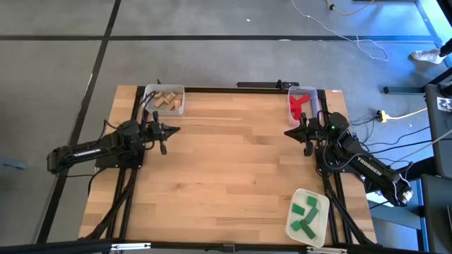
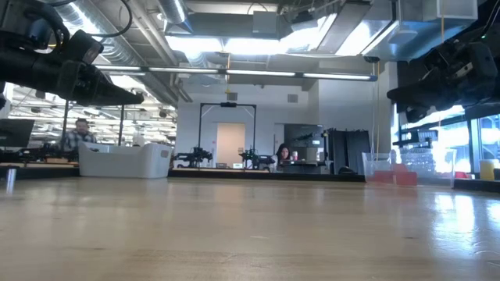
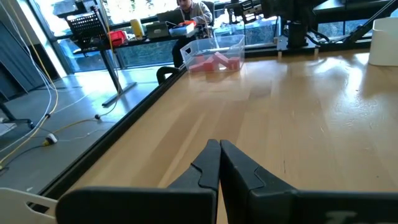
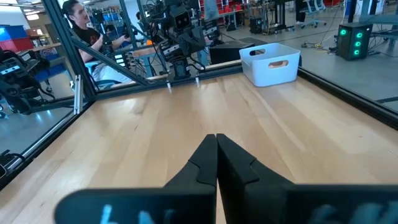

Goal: Sort & place blocks by color
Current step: Return to Home Position

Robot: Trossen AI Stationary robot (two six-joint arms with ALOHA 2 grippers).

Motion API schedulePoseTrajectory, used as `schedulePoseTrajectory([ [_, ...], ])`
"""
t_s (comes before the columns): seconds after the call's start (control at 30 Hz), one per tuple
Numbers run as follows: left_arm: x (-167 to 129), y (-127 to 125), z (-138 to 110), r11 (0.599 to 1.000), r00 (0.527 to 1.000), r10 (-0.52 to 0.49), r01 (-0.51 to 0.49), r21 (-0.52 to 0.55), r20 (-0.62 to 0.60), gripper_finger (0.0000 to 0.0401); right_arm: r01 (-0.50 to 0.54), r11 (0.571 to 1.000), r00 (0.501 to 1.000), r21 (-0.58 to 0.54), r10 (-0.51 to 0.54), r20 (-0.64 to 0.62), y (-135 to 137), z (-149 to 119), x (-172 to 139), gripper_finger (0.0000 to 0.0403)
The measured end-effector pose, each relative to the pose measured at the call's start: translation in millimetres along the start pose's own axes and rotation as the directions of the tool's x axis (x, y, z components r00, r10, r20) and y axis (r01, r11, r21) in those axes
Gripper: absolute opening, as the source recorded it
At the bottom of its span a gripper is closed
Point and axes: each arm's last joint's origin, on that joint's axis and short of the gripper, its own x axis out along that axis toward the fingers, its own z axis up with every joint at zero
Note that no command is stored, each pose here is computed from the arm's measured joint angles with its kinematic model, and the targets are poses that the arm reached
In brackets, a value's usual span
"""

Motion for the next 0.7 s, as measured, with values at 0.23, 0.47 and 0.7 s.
schedulePoseTrajectory([
  [0.23, 0.0, 0.0, 0.0, 1.0, 1.0, 0.0, 0.0, 0.0, 0.0, 0.0, 0.0, 1.0, 1.0, -0.001, 0.0, 0.0, 0.0, 0.0, 0.0, 0.0001],
  [0.47, 0.0, 0.0, 0.0, 1.0, 1.0, 0.001, -0.001, 0.0, 0.0, 0.0, 0.001, 1.0, 1.0, -0.001, -0.001, 0.0, 0.0, 0.0, 0.0, 0.0012],
  [0.7, 0.0, 0.0, 0.0, 1.0, 1.0, 0.001, -0.001, 0.0, 0.0, 0.0, 0.001, 1.0, 1.0, -0.001, -0.001, 0.0, 0.0, 0.0, 0.0, 0.0013],
])
